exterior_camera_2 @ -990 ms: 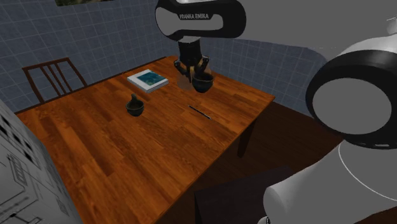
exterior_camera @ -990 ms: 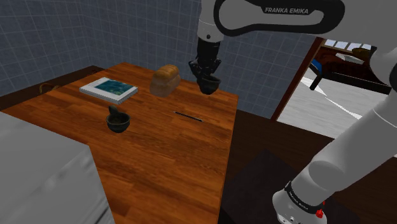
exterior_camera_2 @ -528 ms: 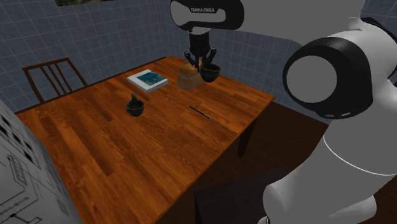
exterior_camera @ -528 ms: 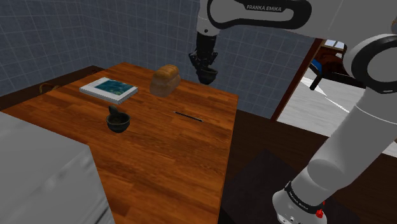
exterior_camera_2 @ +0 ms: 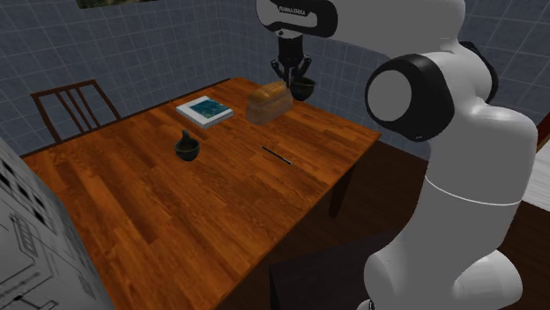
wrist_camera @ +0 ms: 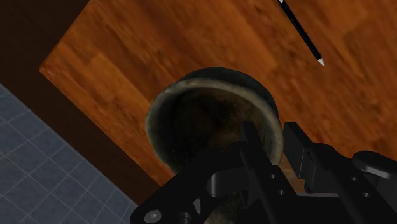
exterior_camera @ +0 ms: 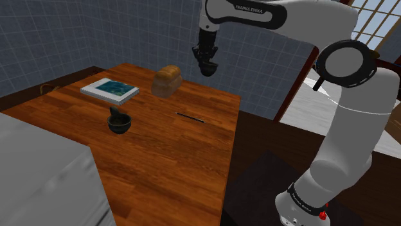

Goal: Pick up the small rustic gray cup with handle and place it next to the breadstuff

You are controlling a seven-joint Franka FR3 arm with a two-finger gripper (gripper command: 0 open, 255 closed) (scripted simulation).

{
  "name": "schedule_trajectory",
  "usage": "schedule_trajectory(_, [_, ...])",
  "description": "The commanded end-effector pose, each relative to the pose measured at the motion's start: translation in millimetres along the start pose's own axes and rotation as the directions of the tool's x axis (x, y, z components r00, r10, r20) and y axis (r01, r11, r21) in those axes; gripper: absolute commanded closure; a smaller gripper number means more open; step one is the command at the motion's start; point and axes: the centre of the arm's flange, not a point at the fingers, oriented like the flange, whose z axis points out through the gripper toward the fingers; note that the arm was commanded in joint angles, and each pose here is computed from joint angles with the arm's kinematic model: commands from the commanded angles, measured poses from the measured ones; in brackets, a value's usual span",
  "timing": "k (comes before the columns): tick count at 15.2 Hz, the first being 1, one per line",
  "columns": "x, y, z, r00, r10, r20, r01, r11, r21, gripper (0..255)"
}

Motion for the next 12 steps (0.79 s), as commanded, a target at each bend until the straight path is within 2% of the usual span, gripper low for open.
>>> schedule_trajectory(1, [26,14,5,1.0,0.001,0.0,-0.001,1.0,-0.001,255])
schedule_trajectory(4, [53,31,9,1.0,0.001,0.0,-0.001,1.0,-0.001,255])
schedule_trajectory(12, [49,27,50,1.0,0.001,0.0,-0.001,1.0,-0.001,255])
